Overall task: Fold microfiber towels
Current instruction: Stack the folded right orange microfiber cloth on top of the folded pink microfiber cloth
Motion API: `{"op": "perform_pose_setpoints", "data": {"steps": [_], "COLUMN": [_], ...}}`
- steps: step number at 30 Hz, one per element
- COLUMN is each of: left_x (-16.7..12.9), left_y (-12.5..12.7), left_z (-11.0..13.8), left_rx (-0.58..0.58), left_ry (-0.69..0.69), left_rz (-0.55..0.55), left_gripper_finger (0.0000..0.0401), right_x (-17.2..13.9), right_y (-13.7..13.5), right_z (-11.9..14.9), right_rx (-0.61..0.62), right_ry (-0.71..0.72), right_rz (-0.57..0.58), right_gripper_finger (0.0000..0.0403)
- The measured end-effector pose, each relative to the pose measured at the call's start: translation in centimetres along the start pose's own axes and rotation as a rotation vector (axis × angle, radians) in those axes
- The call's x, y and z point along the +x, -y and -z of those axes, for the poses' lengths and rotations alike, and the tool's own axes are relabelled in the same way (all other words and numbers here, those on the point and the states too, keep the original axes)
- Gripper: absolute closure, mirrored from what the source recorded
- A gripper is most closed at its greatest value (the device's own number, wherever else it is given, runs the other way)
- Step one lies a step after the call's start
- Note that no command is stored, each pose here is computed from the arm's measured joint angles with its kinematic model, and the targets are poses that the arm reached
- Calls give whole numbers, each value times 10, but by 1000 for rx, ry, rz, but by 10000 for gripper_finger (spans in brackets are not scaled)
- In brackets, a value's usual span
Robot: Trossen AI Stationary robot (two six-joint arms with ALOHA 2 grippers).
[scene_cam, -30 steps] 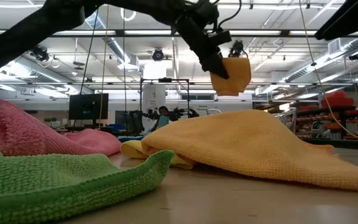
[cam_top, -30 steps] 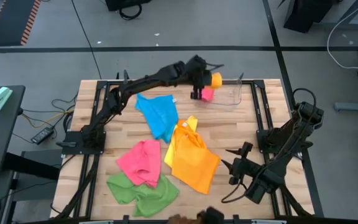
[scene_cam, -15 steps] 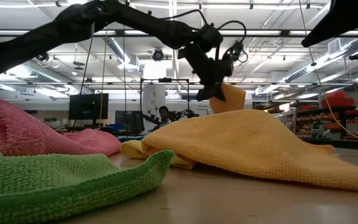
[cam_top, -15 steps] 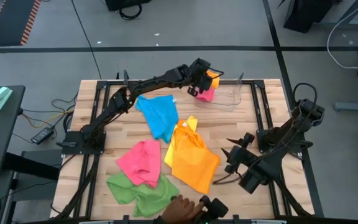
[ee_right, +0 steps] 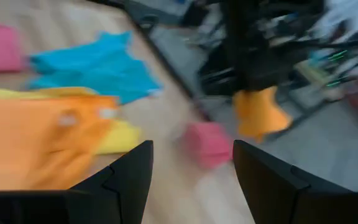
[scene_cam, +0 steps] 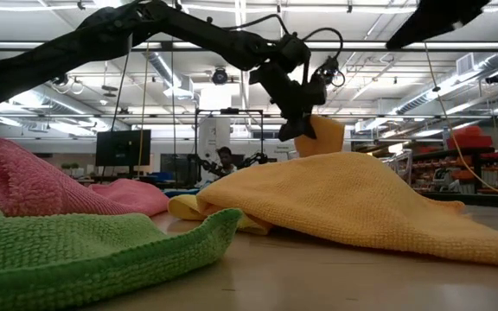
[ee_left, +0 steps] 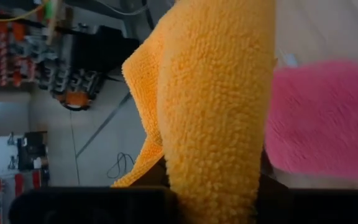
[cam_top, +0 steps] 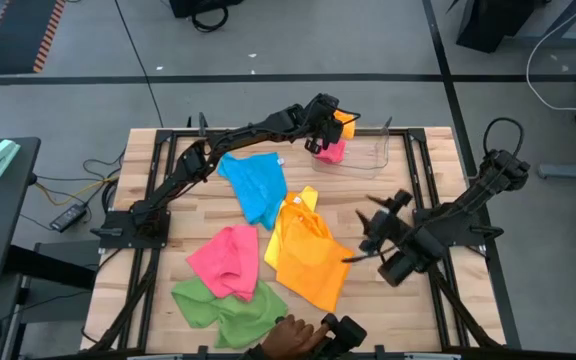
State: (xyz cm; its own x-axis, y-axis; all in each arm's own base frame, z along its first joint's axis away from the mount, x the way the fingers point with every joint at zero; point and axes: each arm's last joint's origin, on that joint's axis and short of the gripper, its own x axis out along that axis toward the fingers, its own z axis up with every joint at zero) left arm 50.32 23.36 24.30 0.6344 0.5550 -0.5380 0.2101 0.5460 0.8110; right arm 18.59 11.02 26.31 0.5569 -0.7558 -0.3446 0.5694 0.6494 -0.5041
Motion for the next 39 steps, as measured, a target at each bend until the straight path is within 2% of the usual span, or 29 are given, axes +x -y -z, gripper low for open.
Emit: {"op": "perform_pose_setpoints", "data": {"steps": [4, 10, 13, 17, 21, 25, 27, 33, 39], "left_x": [0, -1, -2, -3, -4, -2, 5, 33, 32], "left_y": [-2, 0, 1, 4, 9, 12, 16, 35, 40], "left_z": [-1, -6, -8, -10, -16, -19, -19, -13, -19], "left_rx": [-32, -43, -110, -171, -166, -242, -248, -105, -18], "left_ry": [13, 68, 78, 76, 77, 78, 52, -22, -24], "left_rz": [-20, 2, 10, 31, 55, 60, 22, -48, -38], "left_gripper_finger": [349, 351, 346, 344, 350, 350, 351, 357, 343], "right_x": [18, 20, 20, 20, 21, 19, 19, 20, 20], "right_y": [32, 79, 95, 108, 116, 119, 118, 117, 117], "right_z": [-6, -12, -13, -14, -16, -15, -15, -16, -16], "right_rx": [7, 19, 33, 68, 105, 116, 107, 101, 105], "right_ry": [-46, -54, -86, -147, -177, -175, -174, -174, -173], "right_rz": [111, 140, 99, -19, -129, -144, -145, -149, -150], "right_gripper_finger": [173, 173, 173, 173, 173, 173, 173, 173, 173]}}
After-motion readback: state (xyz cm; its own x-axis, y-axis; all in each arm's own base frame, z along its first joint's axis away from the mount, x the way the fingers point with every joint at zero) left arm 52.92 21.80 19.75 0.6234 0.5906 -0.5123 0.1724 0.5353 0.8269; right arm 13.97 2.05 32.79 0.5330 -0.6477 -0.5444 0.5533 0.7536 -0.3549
